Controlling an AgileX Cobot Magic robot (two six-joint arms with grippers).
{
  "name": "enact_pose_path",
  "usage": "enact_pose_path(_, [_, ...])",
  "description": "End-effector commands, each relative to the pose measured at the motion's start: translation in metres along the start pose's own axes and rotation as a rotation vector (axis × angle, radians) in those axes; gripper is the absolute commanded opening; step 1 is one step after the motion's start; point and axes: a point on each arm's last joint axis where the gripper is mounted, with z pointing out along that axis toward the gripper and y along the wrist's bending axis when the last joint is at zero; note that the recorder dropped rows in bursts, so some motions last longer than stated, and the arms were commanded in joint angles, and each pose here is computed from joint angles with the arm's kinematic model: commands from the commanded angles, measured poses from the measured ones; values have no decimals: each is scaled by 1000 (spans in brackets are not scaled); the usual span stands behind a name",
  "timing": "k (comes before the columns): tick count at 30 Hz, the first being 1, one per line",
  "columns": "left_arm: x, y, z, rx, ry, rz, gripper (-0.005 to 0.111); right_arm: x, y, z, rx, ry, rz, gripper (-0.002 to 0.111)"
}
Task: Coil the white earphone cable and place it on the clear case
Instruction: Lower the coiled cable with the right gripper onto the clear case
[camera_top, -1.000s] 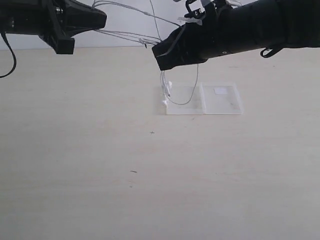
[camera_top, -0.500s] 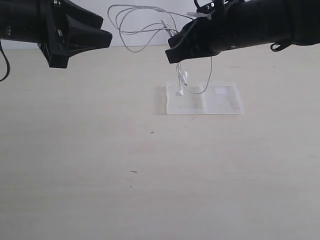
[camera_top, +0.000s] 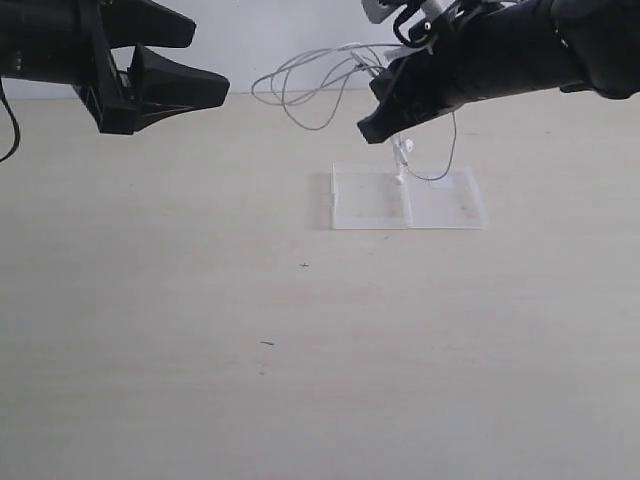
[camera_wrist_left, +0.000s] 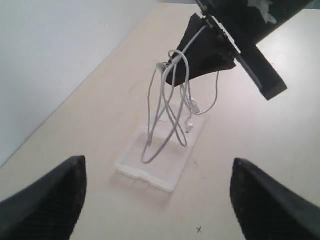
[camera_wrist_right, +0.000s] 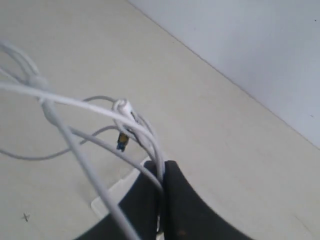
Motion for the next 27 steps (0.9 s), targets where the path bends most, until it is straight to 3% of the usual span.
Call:
enact_pose_path(1, [0, 1, -1, -21, 1, -4, 75, 5, -2, 4, 15, 32, -80, 0])
enact_pose_path(7, [0, 3, -1, -36, -4, -14, 75, 6, -5, 4, 43, 47, -214, 0])
enact_pose_path(12, [-3, 4, -1, -48, -29, -41, 75, 5, -7, 4, 64, 36, -126, 0])
enact_pose_path(18, [-4, 4, -1, -47, -40, -61, 75, 8, -13, 5, 85, 40, -122, 0])
enact_pose_path(27, [-5, 4, -2, -48, -57, -77, 75, 40, -42, 21, 127, 133, -58, 0])
